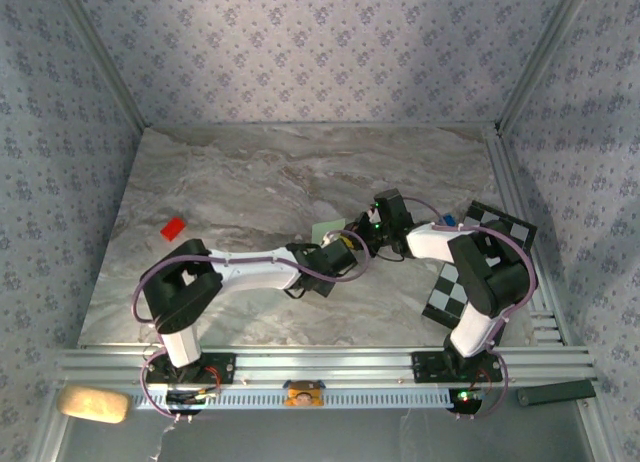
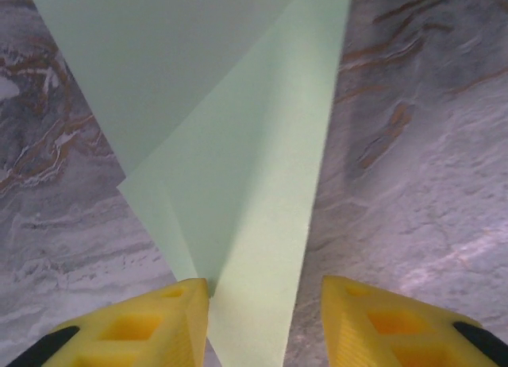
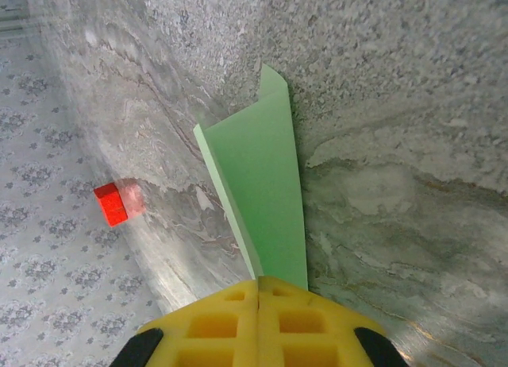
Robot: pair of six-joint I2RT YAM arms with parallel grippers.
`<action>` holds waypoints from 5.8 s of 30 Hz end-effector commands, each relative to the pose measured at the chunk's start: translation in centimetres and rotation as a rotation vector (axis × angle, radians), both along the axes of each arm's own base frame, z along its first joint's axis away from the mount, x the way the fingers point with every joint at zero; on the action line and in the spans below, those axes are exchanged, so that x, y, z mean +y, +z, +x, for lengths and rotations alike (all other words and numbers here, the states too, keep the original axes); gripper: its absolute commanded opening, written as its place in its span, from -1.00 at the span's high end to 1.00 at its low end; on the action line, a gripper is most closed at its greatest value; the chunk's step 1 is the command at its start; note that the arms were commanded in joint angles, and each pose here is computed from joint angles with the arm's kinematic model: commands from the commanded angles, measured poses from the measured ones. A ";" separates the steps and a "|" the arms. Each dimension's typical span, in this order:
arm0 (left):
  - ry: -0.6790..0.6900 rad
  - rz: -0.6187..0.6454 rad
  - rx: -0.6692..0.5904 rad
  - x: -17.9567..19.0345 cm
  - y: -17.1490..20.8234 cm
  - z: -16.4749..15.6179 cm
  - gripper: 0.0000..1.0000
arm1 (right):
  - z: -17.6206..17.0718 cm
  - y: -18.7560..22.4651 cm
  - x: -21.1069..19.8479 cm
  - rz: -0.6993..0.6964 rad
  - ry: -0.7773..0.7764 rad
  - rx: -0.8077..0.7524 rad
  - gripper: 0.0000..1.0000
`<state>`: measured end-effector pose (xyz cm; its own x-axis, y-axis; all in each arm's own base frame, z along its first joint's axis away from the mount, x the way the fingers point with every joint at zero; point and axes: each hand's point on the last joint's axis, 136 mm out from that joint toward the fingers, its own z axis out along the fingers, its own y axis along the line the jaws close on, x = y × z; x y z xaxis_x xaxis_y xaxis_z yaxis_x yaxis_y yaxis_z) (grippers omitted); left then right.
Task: Fold a paper plane with a square sheet of paper (pick it up from the middle)
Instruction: Fold the wing for the fifth time at the center of the table.
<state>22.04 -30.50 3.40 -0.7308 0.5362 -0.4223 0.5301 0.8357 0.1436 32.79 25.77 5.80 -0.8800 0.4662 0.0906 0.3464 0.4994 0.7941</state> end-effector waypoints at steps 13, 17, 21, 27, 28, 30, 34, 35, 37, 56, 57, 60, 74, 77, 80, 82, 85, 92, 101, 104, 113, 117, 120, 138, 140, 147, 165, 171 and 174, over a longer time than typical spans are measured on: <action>-0.002 0.003 -0.057 -0.2 1.4 0.7 0.46 | 0.5 0.8 0.4 0.010 -0.003 -0.011 1.00; 0.003 0.007 -0.069 -0.1 1.5 0.9 0.51 | 0.5 0.8 0.3 0.009 -0.004 -0.012 1.00; 0.000 0.000 -0.069 -0.3 1.5 0.9 0.52 | 0.4 0.8 0.4 0.010 -0.002 -0.011 0.99; 0.000 -0.005 -0.075 -0.4 1.6 1.0 0.51 | 0.2 0.6 0.2 0.005 -0.003 -0.006 1.00; -0.001 -0.007 -0.074 -0.4 1.5 1.0 0.50 | 0.3 0.6 0.3 0.007 -0.003 -0.008 1.00; -0.001 -0.013 -0.073 -0.5 1.6 1.0 0.50 | 0.3 0.6 0.3 0.006 -0.002 -0.008 0.99; 0.000 -0.029 -0.080 -0.5 1.7 1.0 0.49 | 0.2 0.7 0.3 0.006 -0.003 -0.010 1.00; 0.000 -0.027 -0.081 -0.5 1.7 1.0 0.51 | 0.2 0.7 0.2 0.006 -0.005 -0.009 1.00; -0.001 -0.029 -0.078 -0.5 1.7 0.9 0.54 | 0.2 0.6 0.2 0.004 -0.007 -0.007 1.00; 0.006 0.026 -0.071 0.6 0.6 0.8 0.60 | 0.3 0.5 0.2 0.001 -0.007 -0.004 1.00; 0.006 0.025 -0.072 0.5 0.6 0.8 0.61 | 0.2 0.5 0.2 0.001 -0.006 -0.004 1.00; 0.009 0.028 -0.071 0.6 0.6 0.8 0.63 | 0.3 0.5 0.2 0.002 -0.006 -0.004 1.00; 0.012 0.026 -0.074 0.6 0.7 0.8 0.76 | 0.3 0.6 0.2 0.003 -0.008 -0.008 1.00; 0.013 0.019 -0.070 0.5 0.7 0.8 0.84 | 0.3 0.6 0.2 0.003 -0.008 -0.009 0.99; 0.021 0.012 -0.071 0.5 0.8 0.8 0.90 | 0.2 0.7 0.1 -0.001 -0.004 -0.015 0.94; 0.028 -0.008 -0.065 0.4 0.8 0.8 0.96 | 0.2 0.7 -0.3 -0.016 -0.008 -0.018 0.85; 0.051 -0.064 -0.035 0.2 0.9 0.8 1.00 | 0.3 1.0 -1.4 -0.046 -0.022 -0.036 0.66; 0.088 -0.298 0.065 -0.9 1.4 0.9 1.00 | -0.1 1.6 -4.8 -0.137 -0.058 -0.071 0.26; 0.107 -0.478 0.101 -0.9 1.4 1.2 1.00 | -0.4 1.9 -6.0 -0.197 -0.085 -0.123 0.30; 0.093 -0.536 0.088 -0.9 1.4 1.1 1.00 | -0.4 2.3 -6.7 -0.253 -0.115 -0.180 0.36; 0.128 -0.677 0.223 -0.9 0.6 0.8 1.00 | -0.6 3.6 -7.3 -0.286 -0.120 -0.253 0.45; 0.138 -0.782 0.298 -1.0 0.3 0.7 1.00 | -1.1 4.1 -5.8 -0.228 -0.029 -0.256 0.49; 0.151 -0.803 0.325 -0.7 -0.1 0.7 1.00 | -1.5 3.8 -4.9 -0.210 0.020 -0.256 0.51; 0.238 -0.809 0.432 1.1 -2.7 0.5 1.00 | -3.1 2.7 -0.7 -0.144 0.206 -0.289 0.81; 0.244 -0.825 0.444 1.3 -2.8 0.5 1.00 | -3.2 2.6 0.4 -0.129 0.240 -0.296 0.84; 0.228 -0.858 0.484 1.7 -3.2 0.2 1.00 | -3.4 2.0 3.4 -0.081 0.336 -0.308 0.92; 0.228 -0.868 0.544 3.1 -4.0 -0.1 1.00 | -2.6 -0.3 6.4 -0.061 0.398 -0.263 0.93; 0.232 -0.855 0.556 3.3 -4.3 -0.3 1.00 | -2.2 -1.0 6.0 -0.077 0.376 -0.248 0.94; 0.223 -0.848 0.566 3.2 -4.3 -0.3 1.00 | -2.2 -1.2 6.0 -0.075 0.374 -0.240 0.94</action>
<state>23.16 -29.11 2.33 -0.9669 0.0323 -0.2533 0.2287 0.5504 -0.8030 29.75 31.58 4.59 -0.9834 0.0954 -0.1545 -0.0632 0.6177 0.7839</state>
